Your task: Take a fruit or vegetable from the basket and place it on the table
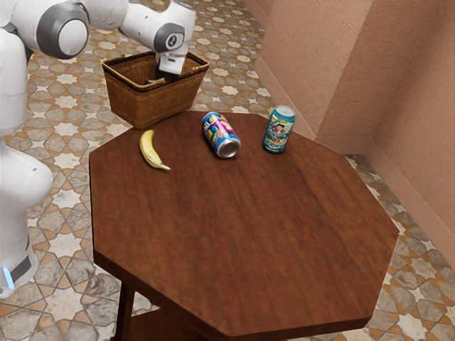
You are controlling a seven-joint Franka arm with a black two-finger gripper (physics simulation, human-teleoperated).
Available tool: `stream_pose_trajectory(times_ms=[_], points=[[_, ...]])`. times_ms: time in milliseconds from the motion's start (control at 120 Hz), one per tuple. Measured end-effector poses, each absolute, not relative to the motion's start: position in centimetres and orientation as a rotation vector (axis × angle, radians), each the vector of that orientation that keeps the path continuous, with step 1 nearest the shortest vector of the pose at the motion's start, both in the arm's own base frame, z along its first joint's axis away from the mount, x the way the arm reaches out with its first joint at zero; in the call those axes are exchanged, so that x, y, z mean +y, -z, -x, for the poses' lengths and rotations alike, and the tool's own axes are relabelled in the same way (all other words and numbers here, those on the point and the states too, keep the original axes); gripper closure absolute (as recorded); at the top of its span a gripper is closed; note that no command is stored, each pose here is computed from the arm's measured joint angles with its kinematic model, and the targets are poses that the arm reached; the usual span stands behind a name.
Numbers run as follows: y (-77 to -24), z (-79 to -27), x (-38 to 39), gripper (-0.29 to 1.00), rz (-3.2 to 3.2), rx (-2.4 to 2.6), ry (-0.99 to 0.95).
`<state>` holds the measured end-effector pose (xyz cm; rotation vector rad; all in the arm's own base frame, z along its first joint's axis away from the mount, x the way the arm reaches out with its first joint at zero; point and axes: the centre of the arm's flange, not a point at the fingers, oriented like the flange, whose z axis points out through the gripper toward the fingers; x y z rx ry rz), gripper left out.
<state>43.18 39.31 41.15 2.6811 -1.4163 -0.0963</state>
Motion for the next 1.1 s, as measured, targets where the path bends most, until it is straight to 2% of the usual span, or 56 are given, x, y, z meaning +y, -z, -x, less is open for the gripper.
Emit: stream_pose_trajectory(times_ms=[125, 225, 308, 375, 508, 1008, 1100], points=[[-40.4, -43.1, 39.2, -0.01, -2.677, -1.417, 0.097], [-39.8, -42.8, 39.0, -0.25, -2.686, -1.415, 0.097], [-39.6, -42.9, 38.9, -0.29, -2.698, -1.414, 0.093], [-39.7, -42.8, 38.8, -0.28, -2.708, -1.413, 0.092], [-40.3, -41.4, 39.2, 0.00, -2.751, -1.386, 0.091], [-40.5, -41.4, 39.0, 0.00, -2.808, -1.386, 0.065], [-40.5, -41.5, 39.0, 0.13, -2.814, -1.382, 0.063]])
